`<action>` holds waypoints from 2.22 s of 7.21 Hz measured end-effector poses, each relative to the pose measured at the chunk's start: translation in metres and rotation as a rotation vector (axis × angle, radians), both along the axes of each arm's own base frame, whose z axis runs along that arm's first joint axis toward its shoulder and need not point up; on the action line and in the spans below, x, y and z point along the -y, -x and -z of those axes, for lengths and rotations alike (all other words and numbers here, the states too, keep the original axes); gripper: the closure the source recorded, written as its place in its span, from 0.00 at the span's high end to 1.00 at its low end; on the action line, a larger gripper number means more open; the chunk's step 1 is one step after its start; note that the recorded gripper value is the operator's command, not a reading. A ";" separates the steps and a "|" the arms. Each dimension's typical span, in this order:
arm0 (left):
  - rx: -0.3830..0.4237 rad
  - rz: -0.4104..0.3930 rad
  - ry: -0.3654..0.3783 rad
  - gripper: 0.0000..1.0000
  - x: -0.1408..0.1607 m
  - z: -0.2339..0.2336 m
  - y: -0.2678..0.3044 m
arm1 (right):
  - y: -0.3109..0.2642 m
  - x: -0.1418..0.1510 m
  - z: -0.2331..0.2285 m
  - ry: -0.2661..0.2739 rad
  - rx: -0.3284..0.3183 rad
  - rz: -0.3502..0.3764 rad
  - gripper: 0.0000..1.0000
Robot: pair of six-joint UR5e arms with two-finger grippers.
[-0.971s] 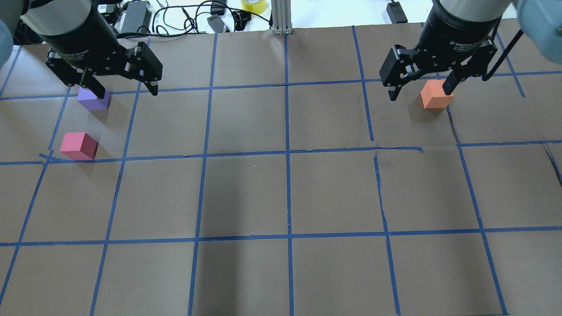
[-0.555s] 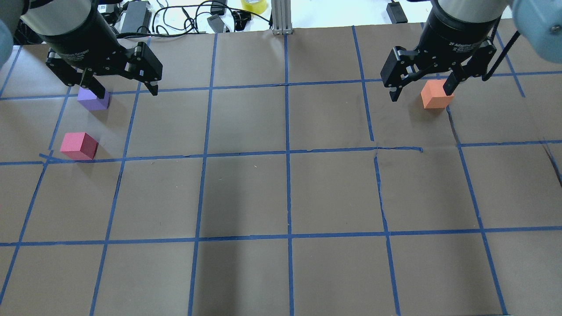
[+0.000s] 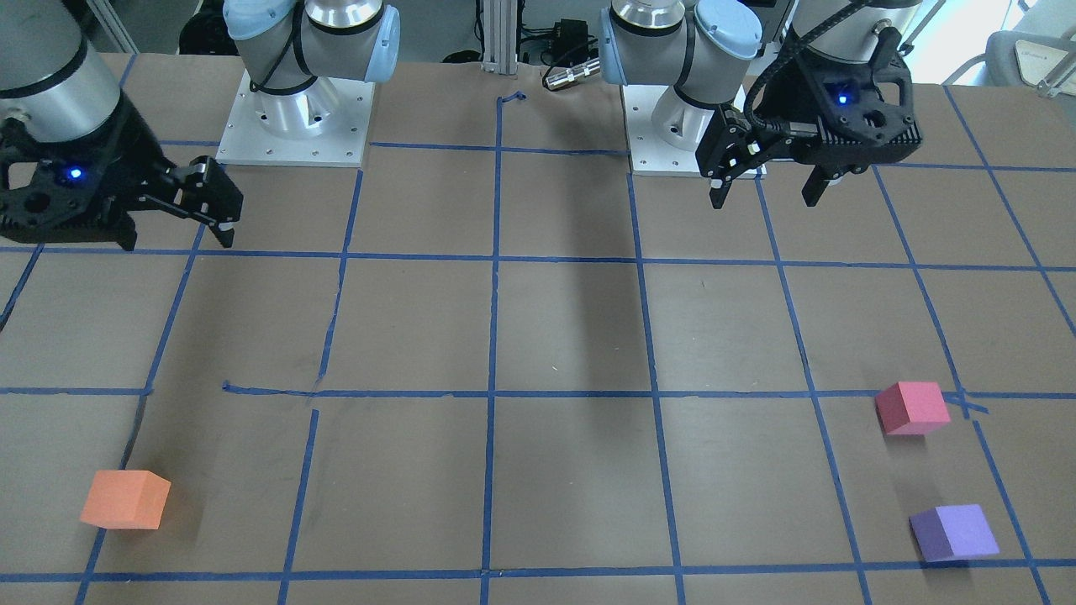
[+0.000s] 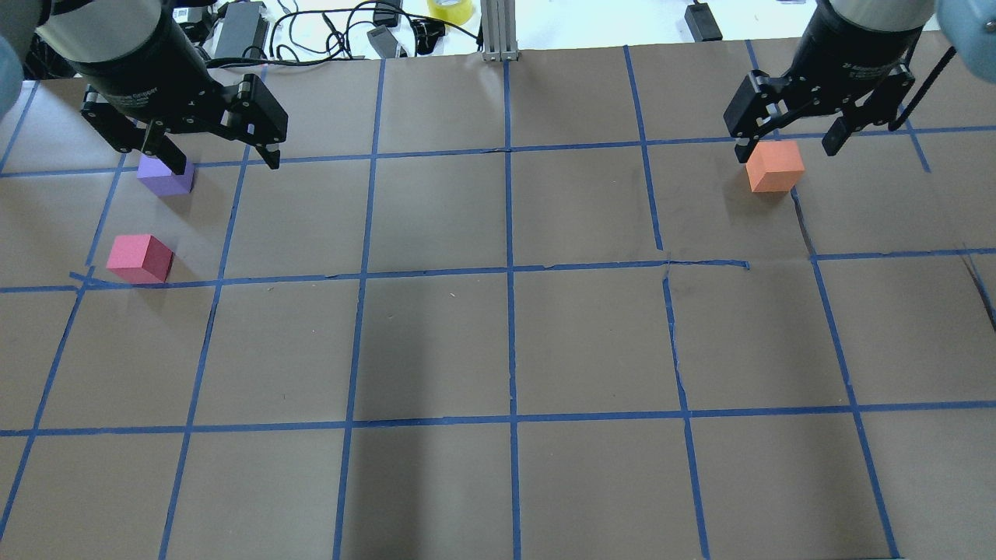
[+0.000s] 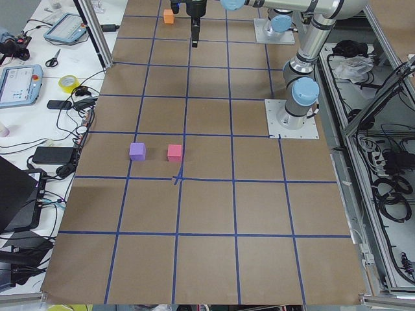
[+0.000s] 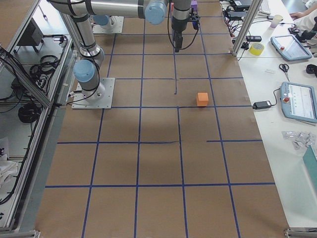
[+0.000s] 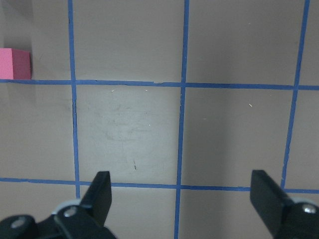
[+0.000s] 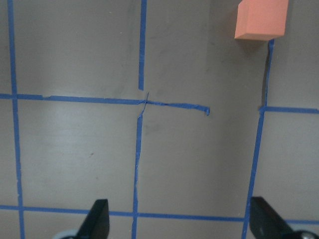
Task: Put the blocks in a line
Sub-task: 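Move the right gripper down onto the orange cube and grasp it, then carry the orange cube with the right gripper toward the left arm's side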
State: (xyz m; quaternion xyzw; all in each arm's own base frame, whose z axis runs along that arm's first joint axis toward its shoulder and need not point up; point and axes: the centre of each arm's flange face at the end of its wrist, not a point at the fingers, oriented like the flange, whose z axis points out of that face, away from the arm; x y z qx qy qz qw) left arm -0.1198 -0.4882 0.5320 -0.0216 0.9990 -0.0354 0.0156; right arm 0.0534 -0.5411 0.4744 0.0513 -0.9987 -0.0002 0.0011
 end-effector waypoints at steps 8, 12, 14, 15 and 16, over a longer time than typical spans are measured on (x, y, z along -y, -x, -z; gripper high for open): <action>0.000 0.001 -0.002 1.00 0.000 0.001 0.000 | 0.118 0.133 0.197 0.154 -0.067 -0.005 1.00; 0.000 0.002 0.001 1.00 -0.001 0.000 0.000 | 0.126 0.151 0.252 0.167 -0.064 0.028 1.00; -0.001 0.002 0.001 1.00 -0.001 -0.001 0.000 | 0.126 0.153 0.266 0.151 -0.056 0.040 0.89; -0.001 0.002 0.001 1.00 -0.001 0.000 0.000 | 0.126 0.153 0.271 0.145 -0.051 0.042 0.45; -0.001 0.002 0.000 1.00 -0.001 0.000 0.000 | 0.126 0.153 0.273 0.142 -0.046 0.049 0.17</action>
